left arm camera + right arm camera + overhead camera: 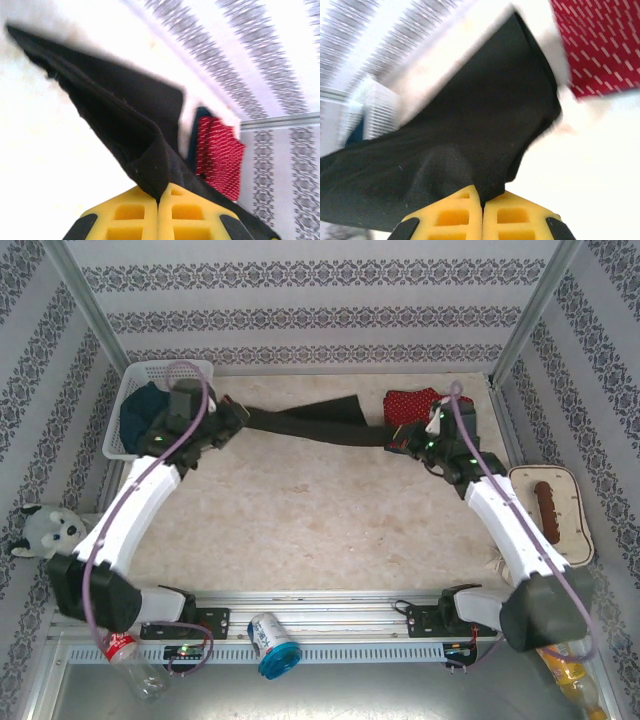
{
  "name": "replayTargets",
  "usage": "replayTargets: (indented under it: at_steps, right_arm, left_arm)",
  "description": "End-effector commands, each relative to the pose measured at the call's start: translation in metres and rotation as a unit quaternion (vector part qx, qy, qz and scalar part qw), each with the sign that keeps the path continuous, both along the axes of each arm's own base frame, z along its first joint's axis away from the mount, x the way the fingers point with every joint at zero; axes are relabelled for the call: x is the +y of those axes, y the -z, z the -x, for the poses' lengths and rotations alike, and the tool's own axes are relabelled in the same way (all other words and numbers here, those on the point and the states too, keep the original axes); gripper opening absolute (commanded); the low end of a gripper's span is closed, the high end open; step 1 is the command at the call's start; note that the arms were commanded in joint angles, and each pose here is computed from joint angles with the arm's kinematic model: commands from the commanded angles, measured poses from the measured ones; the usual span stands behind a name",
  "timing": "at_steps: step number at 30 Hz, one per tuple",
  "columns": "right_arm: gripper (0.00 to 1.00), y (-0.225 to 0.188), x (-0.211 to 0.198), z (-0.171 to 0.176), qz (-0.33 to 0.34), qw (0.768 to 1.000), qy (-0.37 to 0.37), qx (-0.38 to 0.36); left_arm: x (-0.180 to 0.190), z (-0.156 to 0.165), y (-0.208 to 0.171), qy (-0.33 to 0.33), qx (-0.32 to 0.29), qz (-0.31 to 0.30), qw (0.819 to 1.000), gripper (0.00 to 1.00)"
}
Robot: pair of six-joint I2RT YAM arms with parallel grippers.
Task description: Fold and stack the skirts
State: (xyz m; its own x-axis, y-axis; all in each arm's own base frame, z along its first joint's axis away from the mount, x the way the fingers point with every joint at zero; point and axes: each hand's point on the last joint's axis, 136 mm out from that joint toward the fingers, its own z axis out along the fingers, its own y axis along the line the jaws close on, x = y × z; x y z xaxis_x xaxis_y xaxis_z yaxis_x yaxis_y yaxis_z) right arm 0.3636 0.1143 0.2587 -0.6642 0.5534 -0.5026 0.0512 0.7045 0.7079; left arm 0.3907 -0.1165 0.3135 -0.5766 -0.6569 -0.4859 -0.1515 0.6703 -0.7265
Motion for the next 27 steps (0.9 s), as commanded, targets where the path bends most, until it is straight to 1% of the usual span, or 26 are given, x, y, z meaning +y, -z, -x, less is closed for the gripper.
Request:
replayTargets:
  at_steps: [1, 3, 6, 8, 10, 12, 15, 18, 20, 23, 24, 27]
  right_arm:
    - [0.0, -0.084, -0.003, 0.008, -0.019, 0.995, 0.007, -0.094]
    - [0.0, -0.126, -0.004, 0.014, -0.027, 0.99, 0.007, -0.141]
    - [0.0, -0.176, -0.004, 0.025, -0.034, 0.979, 0.002, -0.199]
    - [0.0, -0.198, -0.005, 0.031, -0.039, 0.973, 0.005, -0.228]
    - [0.0, -0.211, -0.007, 0.033, -0.04, 0.966, 0.009, -0.255]
    - [0.0, -0.211, -0.01, 0.027, -0.03, 0.964, 0.019, -0.264]
    - [0.0, -0.208, -0.011, 0.013, -0.009, 0.964, 0.024, -0.263]
    - [0.0, -0.214, -0.006, -0.006, -0.004, 0.96, 0.016, -0.279]
    - [0.0, -0.217, -0.001, -0.024, -0.007, 0.958, 0.012, -0.287]
    - [0.0, -0.235, 0.008, -0.05, -0.009, 0.951, -0.001, -0.309]
    - [0.0, -0.241, 0.012, -0.058, -0.007, 0.948, -0.006, -0.317]
    - [0.0, -0.26, 0.02, -0.069, -0.008, 0.943, -0.023, -0.332]
  left_arm:
    - [0.024, 0.04, -0.06, 0.013, -0.049, -0.106, 0.993, 0.0]
    - [0.02, 0.055, -0.109, 0.044, -0.105, -0.115, 0.987, 0.0]
    - [0.007, 0.075, -0.162, 0.096, -0.166, -0.114, 0.975, 0.0]
    - [0.0, 0.082, -0.183, 0.121, -0.19, -0.109, 0.968, 0.0]
    - [-0.003, 0.08, -0.188, 0.131, -0.193, -0.112, 0.966, 0.0]
    - [-0.001, 0.063, -0.175, 0.129, -0.164, -0.118, 0.971, 0.0]
    - [-0.002, 0.031, -0.151, 0.137, -0.121, -0.102, 0.978, 0.0]
    - [0.008, -0.005, -0.141, 0.12, -0.101, -0.096, 0.983, 0.0]
    - [0.015, -0.027, -0.147, 0.112, -0.113, -0.087, 0.983, 0.0]
    - [0.024, -0.064, -0.163, 0.105, -0.145, -0.067, 0.982, 0.0]
    - [0.027, -0.076, -0.166, 0.102, -0.147, -0.062, 0.982, 0.0]
    - [0.029, -0.089, -0.179, 0.106, -0.159, -0.071, 0.979, 0.0]
